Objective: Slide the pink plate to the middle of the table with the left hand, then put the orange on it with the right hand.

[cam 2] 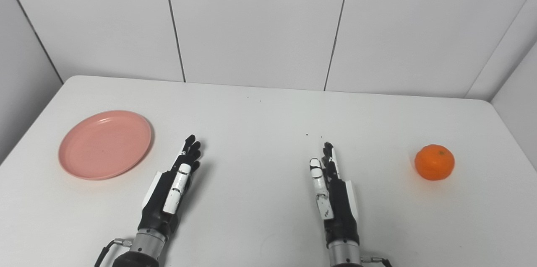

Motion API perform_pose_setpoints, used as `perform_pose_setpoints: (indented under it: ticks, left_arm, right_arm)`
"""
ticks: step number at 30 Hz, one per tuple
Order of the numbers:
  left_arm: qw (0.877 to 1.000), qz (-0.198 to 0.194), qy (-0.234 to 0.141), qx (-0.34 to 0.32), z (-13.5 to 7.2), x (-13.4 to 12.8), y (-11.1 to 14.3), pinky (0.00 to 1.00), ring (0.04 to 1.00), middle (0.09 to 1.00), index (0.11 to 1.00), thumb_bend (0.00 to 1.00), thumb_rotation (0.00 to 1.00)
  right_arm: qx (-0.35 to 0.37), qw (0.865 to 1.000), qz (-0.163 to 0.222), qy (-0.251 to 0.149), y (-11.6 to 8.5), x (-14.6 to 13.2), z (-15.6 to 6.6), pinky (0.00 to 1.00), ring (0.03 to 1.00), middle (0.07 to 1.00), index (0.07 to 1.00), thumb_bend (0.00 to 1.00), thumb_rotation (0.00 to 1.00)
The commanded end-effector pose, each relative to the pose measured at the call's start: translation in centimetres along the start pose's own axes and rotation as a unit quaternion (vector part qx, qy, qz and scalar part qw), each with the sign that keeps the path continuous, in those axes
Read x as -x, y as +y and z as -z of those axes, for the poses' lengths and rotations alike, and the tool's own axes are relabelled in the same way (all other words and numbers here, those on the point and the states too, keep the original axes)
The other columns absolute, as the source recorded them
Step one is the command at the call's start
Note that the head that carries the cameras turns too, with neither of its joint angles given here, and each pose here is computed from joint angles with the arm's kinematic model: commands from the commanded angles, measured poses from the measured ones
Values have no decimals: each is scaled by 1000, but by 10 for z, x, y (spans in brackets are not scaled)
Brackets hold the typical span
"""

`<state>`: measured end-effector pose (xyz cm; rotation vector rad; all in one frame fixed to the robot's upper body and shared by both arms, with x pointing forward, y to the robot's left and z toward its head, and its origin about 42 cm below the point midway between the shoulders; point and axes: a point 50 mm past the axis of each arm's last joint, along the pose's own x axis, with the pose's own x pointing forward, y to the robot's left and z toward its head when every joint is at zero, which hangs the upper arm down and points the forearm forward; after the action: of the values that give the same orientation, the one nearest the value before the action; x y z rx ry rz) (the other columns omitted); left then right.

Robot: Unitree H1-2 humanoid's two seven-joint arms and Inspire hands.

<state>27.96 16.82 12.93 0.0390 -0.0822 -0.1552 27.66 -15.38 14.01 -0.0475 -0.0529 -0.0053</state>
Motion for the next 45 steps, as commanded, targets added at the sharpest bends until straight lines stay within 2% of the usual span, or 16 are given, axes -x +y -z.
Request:
perform_pose_setpoints:
  ticks: [1,23,32,39,45]
  left_arm:
    - [999,5,-33,3,-11,-9,-7,1000,1000,1000,1000,433,1000]
    - [999,5,-35,-1,-12,-9,-7,1000,1000,1000,1000,446,1000]
    - [1000,6,-28,-8,-10,-12,-24,1000,1000,1000,1000,446,1000]
    - [1000,8,-16,-8,-5,-17,-41,998,1000,1000,1000,452,1000]
    - [1000,6,-14,-7,-2,-20,-49,995,1000,1000,1000,451,1000]
  right_arm:
    - [1,999,-1,-41,0,-5,-15,1000,994,1000,994,245,1000]
    - [-1,999,-4,-40,0,-5,-15,1000,999,1000,998,242,1000]
    - [-4,999,-13,-42,-17,-5,-13,1000,1000,1000,1000,249,1000]
    - [-3,998,-20,-53,-32,-5,-8,1000,998,1000,1000,212,1000]
    - [-10,998,-34,-60,-36,-5,-6,1000,999,1000,1000,187,1000]
